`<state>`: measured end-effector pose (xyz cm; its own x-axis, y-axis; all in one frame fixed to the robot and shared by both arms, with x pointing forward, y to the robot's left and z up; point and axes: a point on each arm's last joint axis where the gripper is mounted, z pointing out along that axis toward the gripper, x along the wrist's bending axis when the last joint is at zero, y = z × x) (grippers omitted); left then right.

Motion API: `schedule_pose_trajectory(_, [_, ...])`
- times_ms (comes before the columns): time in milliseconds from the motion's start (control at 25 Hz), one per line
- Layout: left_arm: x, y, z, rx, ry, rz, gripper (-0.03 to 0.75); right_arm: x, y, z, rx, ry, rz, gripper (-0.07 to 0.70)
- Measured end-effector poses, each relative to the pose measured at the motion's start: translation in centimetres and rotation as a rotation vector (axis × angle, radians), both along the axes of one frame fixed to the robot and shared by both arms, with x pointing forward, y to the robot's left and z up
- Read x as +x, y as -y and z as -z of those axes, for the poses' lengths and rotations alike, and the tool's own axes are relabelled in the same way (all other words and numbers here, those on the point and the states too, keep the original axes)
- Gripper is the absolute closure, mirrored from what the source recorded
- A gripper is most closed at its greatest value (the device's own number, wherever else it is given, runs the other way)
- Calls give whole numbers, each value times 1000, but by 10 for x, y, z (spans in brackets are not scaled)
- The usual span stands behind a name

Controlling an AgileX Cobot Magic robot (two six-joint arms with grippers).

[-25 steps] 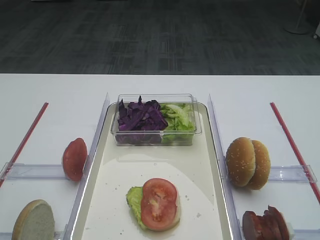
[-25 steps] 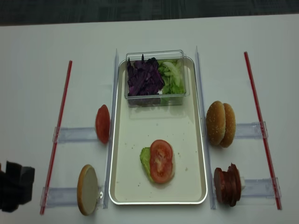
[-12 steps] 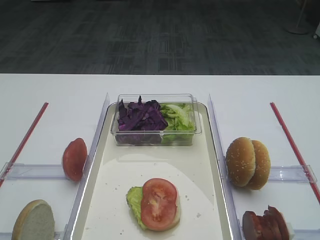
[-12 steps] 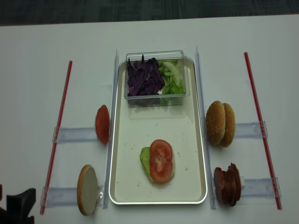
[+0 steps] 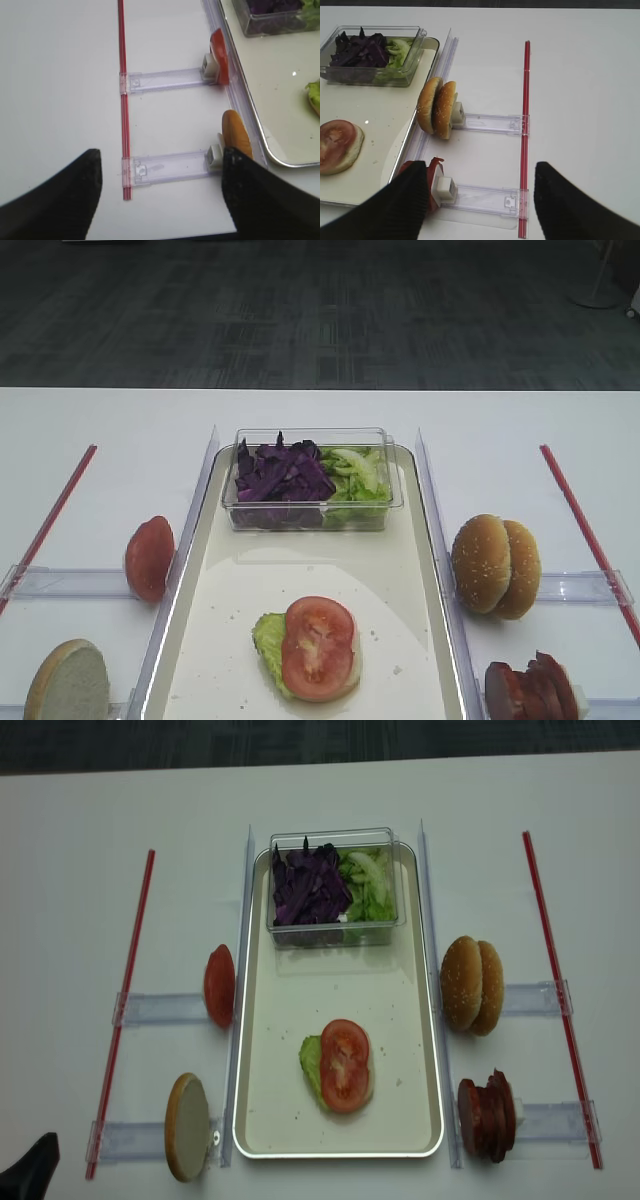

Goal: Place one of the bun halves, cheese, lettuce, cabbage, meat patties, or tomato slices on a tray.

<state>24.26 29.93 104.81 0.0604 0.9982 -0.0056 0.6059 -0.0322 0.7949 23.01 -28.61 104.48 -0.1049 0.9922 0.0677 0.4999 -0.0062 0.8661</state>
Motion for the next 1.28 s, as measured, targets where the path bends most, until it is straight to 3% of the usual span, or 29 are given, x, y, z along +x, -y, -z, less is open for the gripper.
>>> schedule_pose_trajectory(80, [-10,0,0,-2,61,0,237,0,0,0,0,0,0,147])
schedule_pose_trajectory(280, [-16,-1,1,-4,103,0,237,0,0,0,0,0,0,147])
schedule_pose_trajectory(1280, [-16,-1,6,-28,75,-20,237,0,0,0,0,0,0,148])
